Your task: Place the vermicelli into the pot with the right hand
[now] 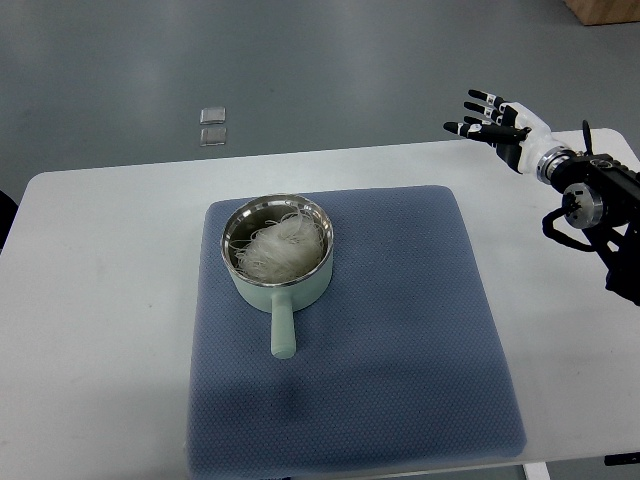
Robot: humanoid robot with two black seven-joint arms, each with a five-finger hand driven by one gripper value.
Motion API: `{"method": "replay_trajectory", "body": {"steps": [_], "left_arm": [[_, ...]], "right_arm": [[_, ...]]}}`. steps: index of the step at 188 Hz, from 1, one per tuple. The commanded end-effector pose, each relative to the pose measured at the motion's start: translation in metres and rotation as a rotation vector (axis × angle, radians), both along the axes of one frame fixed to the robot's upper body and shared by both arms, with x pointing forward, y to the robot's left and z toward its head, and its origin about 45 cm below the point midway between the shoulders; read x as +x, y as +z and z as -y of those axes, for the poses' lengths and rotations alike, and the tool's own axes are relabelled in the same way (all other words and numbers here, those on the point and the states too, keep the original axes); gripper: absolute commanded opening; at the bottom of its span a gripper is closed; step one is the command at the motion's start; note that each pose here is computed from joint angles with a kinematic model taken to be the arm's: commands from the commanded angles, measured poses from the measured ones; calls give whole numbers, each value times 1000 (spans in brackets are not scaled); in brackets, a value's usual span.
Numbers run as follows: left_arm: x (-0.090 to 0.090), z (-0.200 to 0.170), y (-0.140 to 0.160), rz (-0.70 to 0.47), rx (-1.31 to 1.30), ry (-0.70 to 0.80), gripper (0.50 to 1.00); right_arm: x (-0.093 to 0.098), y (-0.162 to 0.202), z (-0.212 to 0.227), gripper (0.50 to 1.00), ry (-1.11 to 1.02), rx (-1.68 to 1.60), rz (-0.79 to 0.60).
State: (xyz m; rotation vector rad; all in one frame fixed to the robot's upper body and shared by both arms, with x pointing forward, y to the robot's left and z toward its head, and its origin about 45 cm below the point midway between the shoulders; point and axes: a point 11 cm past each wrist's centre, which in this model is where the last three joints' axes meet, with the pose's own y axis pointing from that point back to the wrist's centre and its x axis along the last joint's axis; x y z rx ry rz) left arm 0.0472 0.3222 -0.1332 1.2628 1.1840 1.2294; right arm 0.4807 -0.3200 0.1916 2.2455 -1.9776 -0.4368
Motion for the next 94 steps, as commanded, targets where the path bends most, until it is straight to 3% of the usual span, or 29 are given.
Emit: {"method": "replay_trajectory", "body": {"steps": [1,94], "left_arm": [[0,0,0,0,0,0,1000],[0,0,0,1,1,6,1000]], "right_arm": [[-6,-10,5,905,-42,54,-23],[-9,-15,8,928,-92,168,-27]]}}
